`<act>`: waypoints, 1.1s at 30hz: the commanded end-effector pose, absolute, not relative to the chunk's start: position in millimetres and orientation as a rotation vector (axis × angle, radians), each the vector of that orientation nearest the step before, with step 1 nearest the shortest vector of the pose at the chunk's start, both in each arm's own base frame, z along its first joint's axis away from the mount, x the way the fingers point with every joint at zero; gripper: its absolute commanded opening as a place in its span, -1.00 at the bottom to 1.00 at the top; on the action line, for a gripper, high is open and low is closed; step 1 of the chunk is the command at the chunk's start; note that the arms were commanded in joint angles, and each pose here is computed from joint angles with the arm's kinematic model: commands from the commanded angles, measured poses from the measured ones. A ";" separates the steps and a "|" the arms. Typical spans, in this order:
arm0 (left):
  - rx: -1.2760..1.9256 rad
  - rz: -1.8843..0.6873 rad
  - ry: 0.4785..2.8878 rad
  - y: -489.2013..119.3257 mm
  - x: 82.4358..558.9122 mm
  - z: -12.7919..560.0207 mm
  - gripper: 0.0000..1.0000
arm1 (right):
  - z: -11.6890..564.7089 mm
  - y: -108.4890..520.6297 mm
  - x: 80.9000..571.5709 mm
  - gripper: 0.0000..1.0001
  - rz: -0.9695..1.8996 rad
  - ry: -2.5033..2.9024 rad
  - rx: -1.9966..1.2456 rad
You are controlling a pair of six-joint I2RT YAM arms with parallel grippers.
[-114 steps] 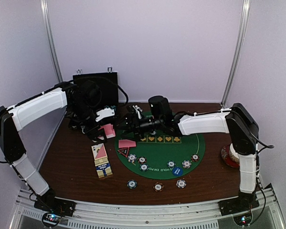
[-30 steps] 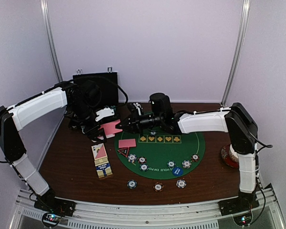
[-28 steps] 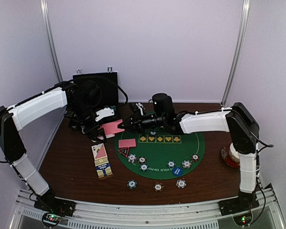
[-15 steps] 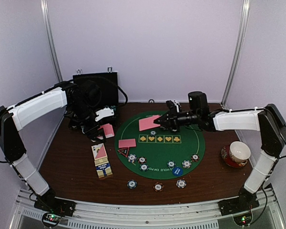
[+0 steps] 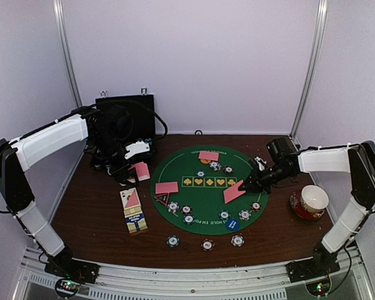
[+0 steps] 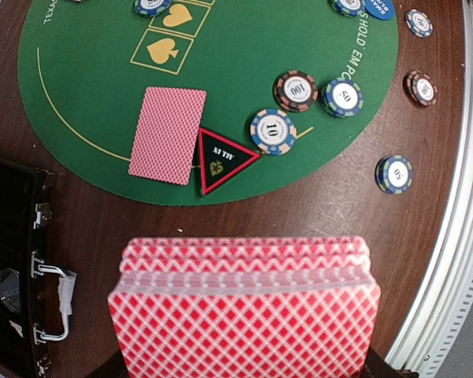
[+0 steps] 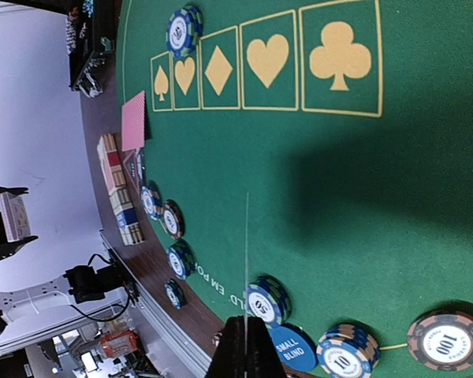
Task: Distribute texas hold em gaming equipment
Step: Distribute the poker card in the small blind area, then pick up the poker card from the face-down deck piles.
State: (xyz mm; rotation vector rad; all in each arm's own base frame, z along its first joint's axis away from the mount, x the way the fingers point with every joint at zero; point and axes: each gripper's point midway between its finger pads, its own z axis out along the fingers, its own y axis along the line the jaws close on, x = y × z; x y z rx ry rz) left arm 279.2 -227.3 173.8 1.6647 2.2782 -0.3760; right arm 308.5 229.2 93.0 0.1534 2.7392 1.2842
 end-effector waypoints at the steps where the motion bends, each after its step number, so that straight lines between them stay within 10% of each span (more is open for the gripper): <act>1: 1.671 -0.403 2.246 -232.9 281.2 182.4 -0.67 | 75.4 213.2 300.8 -1.00 1.124 2.815 0.093; 9: 1.672 -0.407 2.243 -233.1 280.5 184.1 -0.67 | 77.7 188.9 302.6 -0.09 0.841 2.890 0.030; 16: 1.665 -0.416 2.238 -234.4 280.8 186.9 -0.67 | 131.9 190.2 322.6 0.30 0.759 2.772 -0.007; 33: 1.639 -0.467 2.233 -240.1 278.9 193.2 -0.67 | 235.2 425.5 306.7 0.51 1.712 2.338 -0.185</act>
